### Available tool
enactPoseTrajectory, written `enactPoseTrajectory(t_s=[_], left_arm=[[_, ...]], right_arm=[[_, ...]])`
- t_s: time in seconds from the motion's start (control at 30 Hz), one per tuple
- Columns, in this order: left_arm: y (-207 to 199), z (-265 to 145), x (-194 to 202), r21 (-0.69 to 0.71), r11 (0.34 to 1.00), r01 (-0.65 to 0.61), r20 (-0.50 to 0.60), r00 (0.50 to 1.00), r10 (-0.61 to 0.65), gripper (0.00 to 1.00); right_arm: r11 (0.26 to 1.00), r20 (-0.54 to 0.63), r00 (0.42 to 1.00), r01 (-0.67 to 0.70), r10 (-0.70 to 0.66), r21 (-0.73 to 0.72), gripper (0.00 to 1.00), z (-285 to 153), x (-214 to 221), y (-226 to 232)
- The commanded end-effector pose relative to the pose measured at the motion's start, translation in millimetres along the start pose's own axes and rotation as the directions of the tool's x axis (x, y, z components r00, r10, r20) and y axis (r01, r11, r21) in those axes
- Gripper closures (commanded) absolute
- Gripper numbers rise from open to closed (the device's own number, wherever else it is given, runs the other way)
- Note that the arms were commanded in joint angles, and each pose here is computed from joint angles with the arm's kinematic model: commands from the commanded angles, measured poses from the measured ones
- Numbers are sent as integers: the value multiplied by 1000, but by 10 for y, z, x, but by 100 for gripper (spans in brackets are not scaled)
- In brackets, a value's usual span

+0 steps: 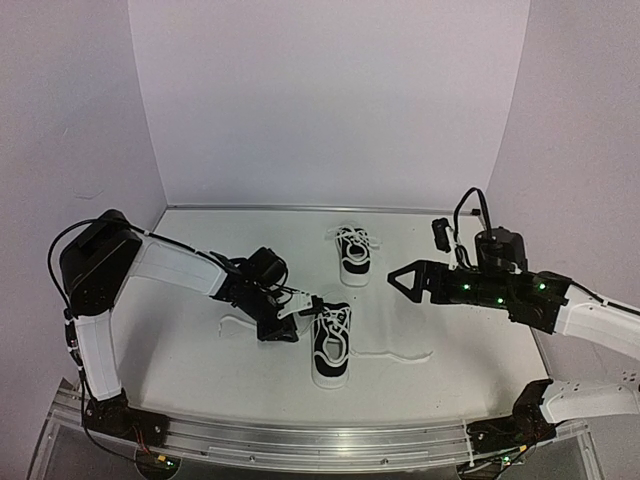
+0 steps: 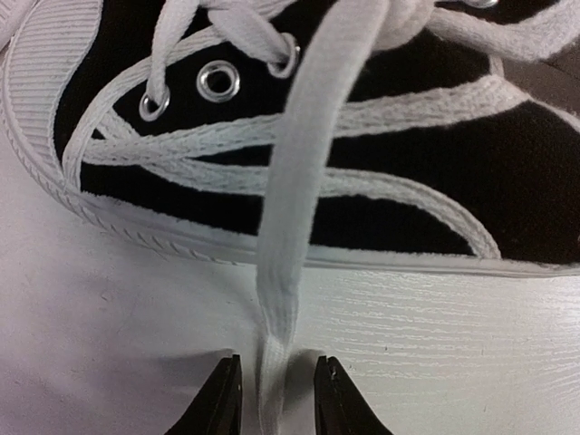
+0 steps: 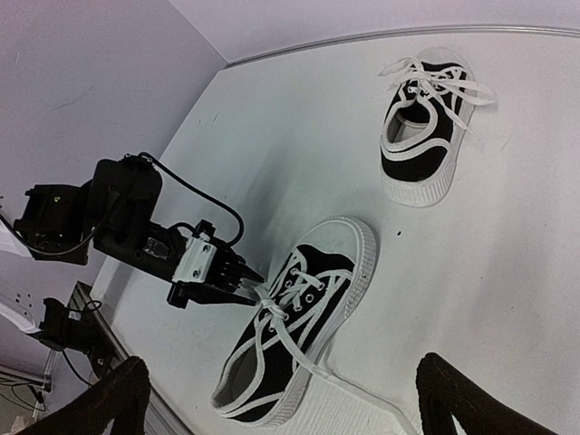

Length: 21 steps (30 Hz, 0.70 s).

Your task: Tie the shoes

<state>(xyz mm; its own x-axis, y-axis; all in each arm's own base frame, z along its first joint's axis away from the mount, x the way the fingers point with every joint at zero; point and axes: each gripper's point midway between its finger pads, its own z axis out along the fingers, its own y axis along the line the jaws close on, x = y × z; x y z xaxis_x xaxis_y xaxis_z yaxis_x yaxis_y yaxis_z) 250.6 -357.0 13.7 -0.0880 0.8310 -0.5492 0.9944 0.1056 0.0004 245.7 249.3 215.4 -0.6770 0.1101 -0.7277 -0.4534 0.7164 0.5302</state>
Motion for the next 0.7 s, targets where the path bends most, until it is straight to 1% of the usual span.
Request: enactPoseTrajectory(t_s=[0.0,0.07,0.1,0.17,0.2,0.27,0.33,0.43,0.53,0.67], left_arm=[[-127,111,71,37,999,-19,-52,998,21,79],[-135,74,9,31,999,-5,-16,1000,6,85],[-113,23,-71,13,1000,-1,19,1000,1,91],[-68,-78,-192,-21,1000,23,76,997,-22,99],[-53,-131,-261,-32,999,29,108,994,-25,100],[-47,-240,-428,-37,999,41,178,984,-34,100],[-65,-336,-578,-28,999,47,243,969,-39,100],[-88,-475,-762,-21,998,56,338,940,-45,100],[-102,-625,-903,-27,998,63,420,906,-46,100],[-123,-766,-1032,-30,998,61,486,873,-39,100]], right_arm=[[1000,23,1000,17,-18,5,2,6,-103,28],[1000,21,1000,17,-17,2,2,15,-115,40],[1000,19,1000,19,-19,-1,2,19,-121,51],[1000,18,1000,17,-17,-3,2,30,-139,66],[1000,13,1000,15,-15,-1,4,42,-137,63],[1000,4,1000,12,-12,0,10,70,-132,65],[1000,-13,1000,11,-11,-2,20,115,-114,68],[1000,-46,999,13,-13,-5,31,197,-66,64],[1000,-85,996,17,-18,-15,36,294,-7,69],[999,-123,992,12,-18,-48,39,426,40,117]])
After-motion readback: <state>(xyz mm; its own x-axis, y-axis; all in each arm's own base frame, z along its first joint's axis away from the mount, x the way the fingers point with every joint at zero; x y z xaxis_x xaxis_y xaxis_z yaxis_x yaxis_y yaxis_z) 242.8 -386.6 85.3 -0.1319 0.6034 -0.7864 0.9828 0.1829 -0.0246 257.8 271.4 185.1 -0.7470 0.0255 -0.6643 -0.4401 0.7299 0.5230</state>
